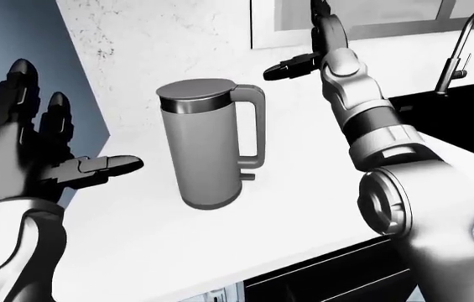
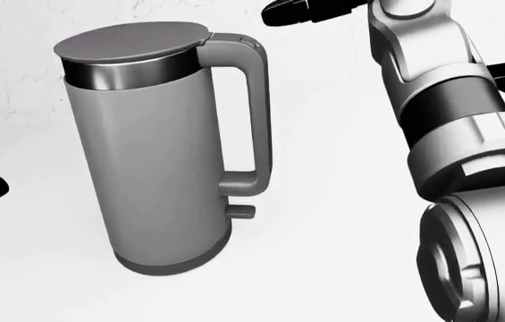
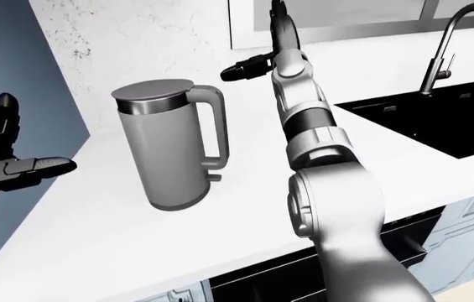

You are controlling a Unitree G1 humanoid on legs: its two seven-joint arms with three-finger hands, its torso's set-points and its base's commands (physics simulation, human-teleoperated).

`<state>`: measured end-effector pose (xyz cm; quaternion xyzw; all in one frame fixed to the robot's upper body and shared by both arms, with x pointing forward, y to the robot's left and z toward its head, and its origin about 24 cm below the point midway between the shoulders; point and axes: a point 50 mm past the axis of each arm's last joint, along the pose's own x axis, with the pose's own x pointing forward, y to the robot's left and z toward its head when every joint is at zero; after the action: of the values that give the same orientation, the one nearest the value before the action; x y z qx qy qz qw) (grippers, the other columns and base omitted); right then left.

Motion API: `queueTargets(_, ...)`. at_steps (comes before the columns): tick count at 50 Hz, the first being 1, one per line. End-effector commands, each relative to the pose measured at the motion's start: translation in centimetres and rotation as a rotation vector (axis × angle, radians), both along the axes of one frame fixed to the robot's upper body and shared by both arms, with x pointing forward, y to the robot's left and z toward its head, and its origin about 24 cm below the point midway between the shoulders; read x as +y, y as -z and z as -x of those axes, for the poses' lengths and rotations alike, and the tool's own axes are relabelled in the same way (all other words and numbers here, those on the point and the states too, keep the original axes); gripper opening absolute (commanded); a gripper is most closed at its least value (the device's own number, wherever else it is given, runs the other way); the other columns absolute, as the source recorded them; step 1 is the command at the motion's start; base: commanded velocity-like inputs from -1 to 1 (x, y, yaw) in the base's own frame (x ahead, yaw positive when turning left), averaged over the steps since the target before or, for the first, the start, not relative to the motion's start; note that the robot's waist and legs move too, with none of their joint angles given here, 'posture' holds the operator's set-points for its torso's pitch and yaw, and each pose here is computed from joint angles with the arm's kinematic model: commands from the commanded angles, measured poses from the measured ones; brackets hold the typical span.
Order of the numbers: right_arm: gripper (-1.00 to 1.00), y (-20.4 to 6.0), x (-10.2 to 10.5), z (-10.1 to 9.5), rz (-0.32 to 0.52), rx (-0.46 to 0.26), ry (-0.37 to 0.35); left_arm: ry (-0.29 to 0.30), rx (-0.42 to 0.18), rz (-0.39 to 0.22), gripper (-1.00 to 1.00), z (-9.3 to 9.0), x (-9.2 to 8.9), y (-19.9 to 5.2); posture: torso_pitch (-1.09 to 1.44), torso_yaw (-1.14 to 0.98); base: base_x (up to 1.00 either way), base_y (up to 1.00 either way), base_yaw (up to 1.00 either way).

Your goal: Press the button to open the lid of the electric kettle.

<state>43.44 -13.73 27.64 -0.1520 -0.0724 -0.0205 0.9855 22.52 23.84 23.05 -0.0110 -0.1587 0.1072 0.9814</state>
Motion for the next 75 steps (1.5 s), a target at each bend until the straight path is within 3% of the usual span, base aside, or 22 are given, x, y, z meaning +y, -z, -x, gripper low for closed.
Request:
queueTargets(1,1.00,-2.85,0.36,0.39,0.003,-0.107,-0.015,0.001,-0.065,-0.020,1.00,0.31,-0.13,-1.12,-0.41,0.00,0.00,0.00,0.00)
queueTargets(11,1.00,-2.59,0.37,0.34,-0.001,-0.095,-0.018,0.001,-0.067,-0.019,1.00,0.32,-0.14,-1.21,-0.41,0.00,0.00,0.00,0.00)
queueTargets(19,1.00,-2.58,0.47,0.30,-0.065,-0.037,-0.073,0.001,-0.067,-0.017,1.00,0.34,-0.12,-1.20,-0.41,0.00,0.00,0.00,0.00)
queueTargets(33,1.00,-2.10,0.36,0.28,-0.061,0.008,-0.141,0.001,-0.067,-0.018,1.00,0.39,-0.12,-1.18,-0.41,0.00,0.00,0.00,0.00)
queueTargets(75,1.00,-2.30,0.97,0.33,-0.055,0.018,-0.167,0.001,-0.069,-0.017,1.00,0.53,-0.15,-1.27,-0.41,0.00,0.00,0.00,0.00)
